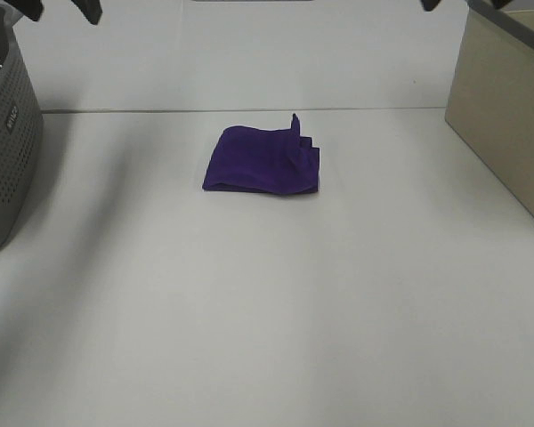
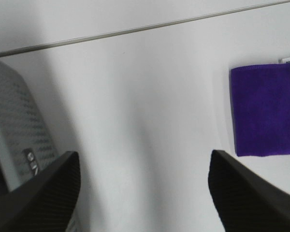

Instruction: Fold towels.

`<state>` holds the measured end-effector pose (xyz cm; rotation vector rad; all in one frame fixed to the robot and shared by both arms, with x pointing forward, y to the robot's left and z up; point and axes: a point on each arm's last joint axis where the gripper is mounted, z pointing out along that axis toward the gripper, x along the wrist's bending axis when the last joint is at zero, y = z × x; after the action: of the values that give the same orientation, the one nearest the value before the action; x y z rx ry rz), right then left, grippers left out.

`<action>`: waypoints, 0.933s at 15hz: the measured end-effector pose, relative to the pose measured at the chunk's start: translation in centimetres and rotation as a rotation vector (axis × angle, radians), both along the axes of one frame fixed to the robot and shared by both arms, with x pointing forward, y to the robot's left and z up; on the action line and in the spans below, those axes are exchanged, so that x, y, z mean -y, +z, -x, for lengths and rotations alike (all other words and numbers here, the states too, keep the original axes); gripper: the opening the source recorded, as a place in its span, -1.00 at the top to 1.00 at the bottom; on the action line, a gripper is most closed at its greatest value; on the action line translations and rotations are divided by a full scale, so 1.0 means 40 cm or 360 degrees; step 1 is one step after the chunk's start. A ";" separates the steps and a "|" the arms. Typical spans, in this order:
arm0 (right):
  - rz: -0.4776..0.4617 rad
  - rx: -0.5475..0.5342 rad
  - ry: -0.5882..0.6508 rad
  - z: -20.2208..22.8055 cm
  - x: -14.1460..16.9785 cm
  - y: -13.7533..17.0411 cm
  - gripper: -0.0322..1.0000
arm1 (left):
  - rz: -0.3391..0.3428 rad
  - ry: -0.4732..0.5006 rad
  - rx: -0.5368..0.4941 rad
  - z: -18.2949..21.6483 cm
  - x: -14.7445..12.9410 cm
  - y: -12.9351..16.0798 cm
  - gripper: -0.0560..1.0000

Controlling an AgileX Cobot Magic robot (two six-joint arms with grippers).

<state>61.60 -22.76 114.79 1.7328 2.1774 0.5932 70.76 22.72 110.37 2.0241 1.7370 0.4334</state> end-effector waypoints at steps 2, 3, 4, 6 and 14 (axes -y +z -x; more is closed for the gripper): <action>-0.0014 0.0027 -0.0116 0.133 0.071 0.049 -0.57 | -0.0036 0.0035 -0.0024 0.108 -0.032 0.064 -0.57; -0.0020 0.0035 -0.0158 0.209 0.095 0.059 -0.57 | -0.0046 0.0053 -0.0025 0.180 -0.045 0.099 -0.66; -0.0029 0.0095 -0.0170 0.301 0.109 0.084 -0.57 | -0.0041 0.0077 -0.0054 0.255 -0.056 0.111 -0.70; -0.0044 0.0157 -0.0183 0.426 0.121 0.088 -0.57 | -0.0010 0.0116 0.0008 0.377 -0.073 0.141 -0.72; -0.0105 0.0819 -0.0201 0.964 0.174 -0.055 -0.57 | 0.0036 0.0157 0.0581 0.970 -0.165 0.023 -0.72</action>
<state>23.04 -29.71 112.60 1.5201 1.6968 0.9621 31.97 29.33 111.30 1.7179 1.6079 0.7588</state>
